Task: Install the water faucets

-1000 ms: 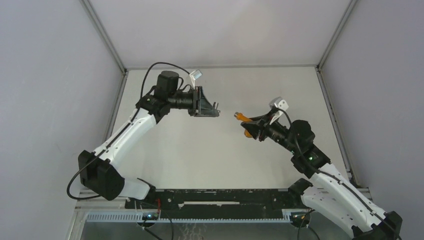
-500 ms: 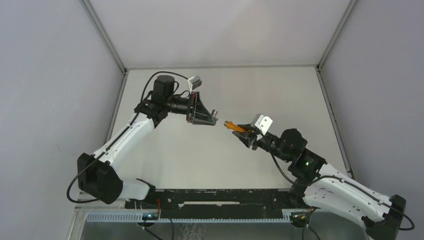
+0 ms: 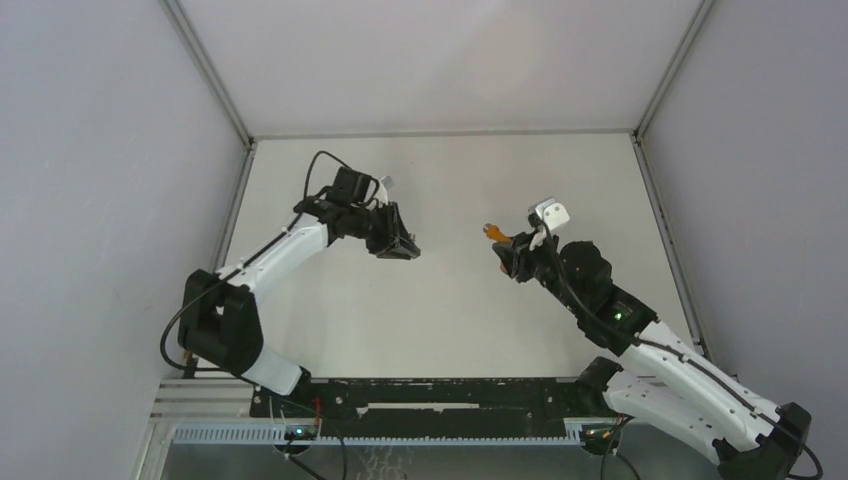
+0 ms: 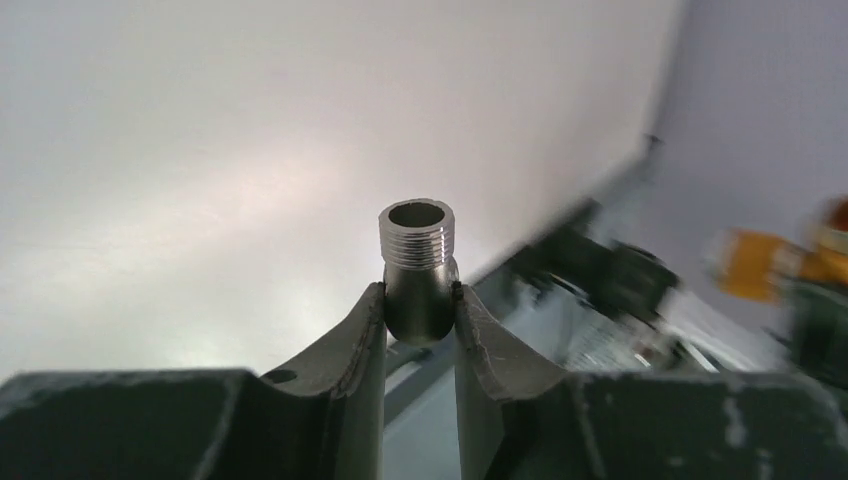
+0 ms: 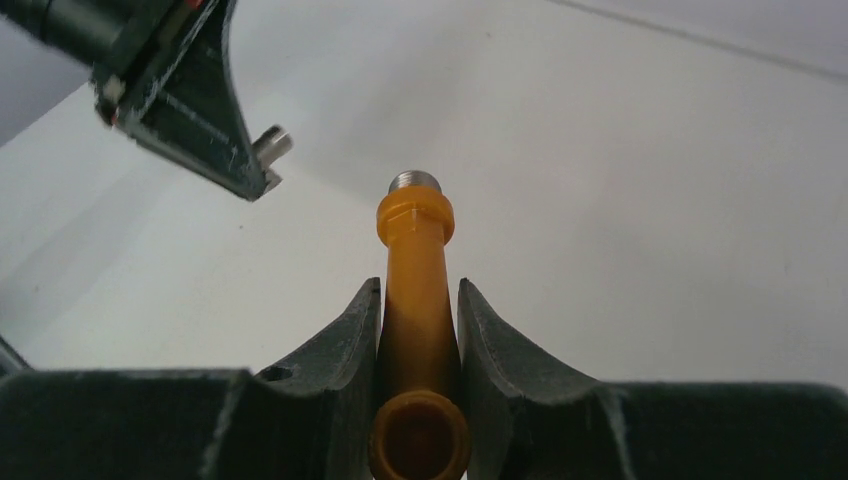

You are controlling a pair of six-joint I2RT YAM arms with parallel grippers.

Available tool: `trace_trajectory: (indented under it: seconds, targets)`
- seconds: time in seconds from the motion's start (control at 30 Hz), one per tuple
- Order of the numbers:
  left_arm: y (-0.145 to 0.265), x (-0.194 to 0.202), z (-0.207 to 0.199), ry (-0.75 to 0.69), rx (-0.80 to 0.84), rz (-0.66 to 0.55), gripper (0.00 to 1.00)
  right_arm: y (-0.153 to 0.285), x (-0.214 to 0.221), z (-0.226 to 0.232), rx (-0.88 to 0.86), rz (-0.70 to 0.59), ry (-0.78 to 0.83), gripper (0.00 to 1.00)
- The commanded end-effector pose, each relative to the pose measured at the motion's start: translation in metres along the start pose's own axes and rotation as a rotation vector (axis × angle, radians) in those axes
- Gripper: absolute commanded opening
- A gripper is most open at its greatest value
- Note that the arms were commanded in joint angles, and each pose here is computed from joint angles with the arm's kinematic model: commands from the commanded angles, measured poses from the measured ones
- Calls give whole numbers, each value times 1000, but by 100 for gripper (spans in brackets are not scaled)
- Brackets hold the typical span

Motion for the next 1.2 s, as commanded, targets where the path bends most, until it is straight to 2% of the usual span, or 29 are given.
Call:
trace_trajectory:
  seconds: [0.0,0.17,0.27,0.53,0.9,0.97,1.17]
  targets:
    - [-17,-28,16,-160,-295,-288,0,1,-21,-14,98,62,-227,0]
    - [-50,-44,28,-311,-573,-374,0,-1,-18,-22,120,125,-286,0]
    - [-70,-48,40,-330,-667,-396,0,-1,-16,-27,136,141,-328,0]
    - [-95,-52,57,-323,-723,-407,0,-1,-12,-34,148,158,-366,0]
    - [-115,-51,66,-297,-731,-312,1,0,-10,-35,154,171,-378,0]
    - [-115,-50,65,-290,-735,-293,5,1,-10,-36,158,175,-377,0]
    - [-115,-49,66,-274,-737,-277,34,2,-10,-35,148,174,-382,0]
Point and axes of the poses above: each gripper's point midway between its finger pads, its own y axis back along the fingers, its own z axis along the line the jaws close on, x = y × z, the point moved 10 cm from there along y, back along the fingers, and after that the axes turned 13 degrees about y, right-handed, at the moved point
